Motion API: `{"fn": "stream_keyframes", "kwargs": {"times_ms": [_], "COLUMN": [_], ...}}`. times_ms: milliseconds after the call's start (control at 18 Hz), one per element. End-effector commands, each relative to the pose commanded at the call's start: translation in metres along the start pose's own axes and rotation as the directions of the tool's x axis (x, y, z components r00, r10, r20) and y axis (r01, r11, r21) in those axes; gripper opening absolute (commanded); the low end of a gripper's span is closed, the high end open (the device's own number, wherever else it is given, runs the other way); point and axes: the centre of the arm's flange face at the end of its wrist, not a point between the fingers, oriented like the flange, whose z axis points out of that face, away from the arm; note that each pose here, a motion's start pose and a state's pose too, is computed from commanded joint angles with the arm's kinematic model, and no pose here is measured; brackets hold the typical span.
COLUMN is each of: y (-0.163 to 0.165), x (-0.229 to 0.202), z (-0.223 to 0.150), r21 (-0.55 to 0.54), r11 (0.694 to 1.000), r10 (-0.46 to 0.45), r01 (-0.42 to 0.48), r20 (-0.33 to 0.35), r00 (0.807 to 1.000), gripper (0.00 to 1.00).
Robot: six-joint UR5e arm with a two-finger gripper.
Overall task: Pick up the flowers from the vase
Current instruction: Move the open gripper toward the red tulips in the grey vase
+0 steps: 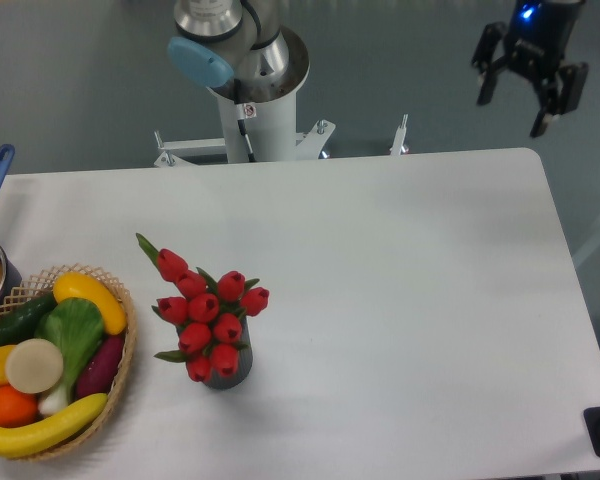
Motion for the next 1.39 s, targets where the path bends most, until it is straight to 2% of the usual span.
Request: {"fn": "stream_keyframes", "kwargs": {"times_ms": [111, 222, 389, 500, 611, 778, 889, 944, 1389], "y": [-0.017, -0.029, -0.043, -0.055, -0.063, -0.076, -0.083, -0.083, -0.141], "x": [0.004, 0.004, 0.006, 0.009, 0.015, 0.033, 0.042, 0.044, 0.075], "z": [0.013, 0.02, 0.033, 0.043, 0.052, 0.059, 0.06, 0.063, 0.107], "r21": [0.007, 0.024, 0.043, 0.057, 0.117, 0.291, 0.36, 0.366, 0.427], "r11": [0.999, 0.991, 0.974, 0.967, 0.954, 0.882, 0.858, 0.856, 0.875], "r10": [-0.048, -0.133, -0.226, -0.25, -0.273, -0.345, -0.332, -0.33, -0.17], "r01": [0.047, 0.132, 0.224, 0.25, 0.275, 0.37, 0.367, 0.365, 0.228], "r20": [0.049, 0.06, 0.028, 0.003, -0.038, -0.138, -0.156, -0.156, -0.17], "r00": [0.998, 0.989, 0.974, 0.968, 0.961, 0.929, 0.93, 0.931, 0.971], "gripper": [1.0, 1.0, 1.0, 1.0, 1.0, 1.0, 1.0, 1.0, 1.0]}}
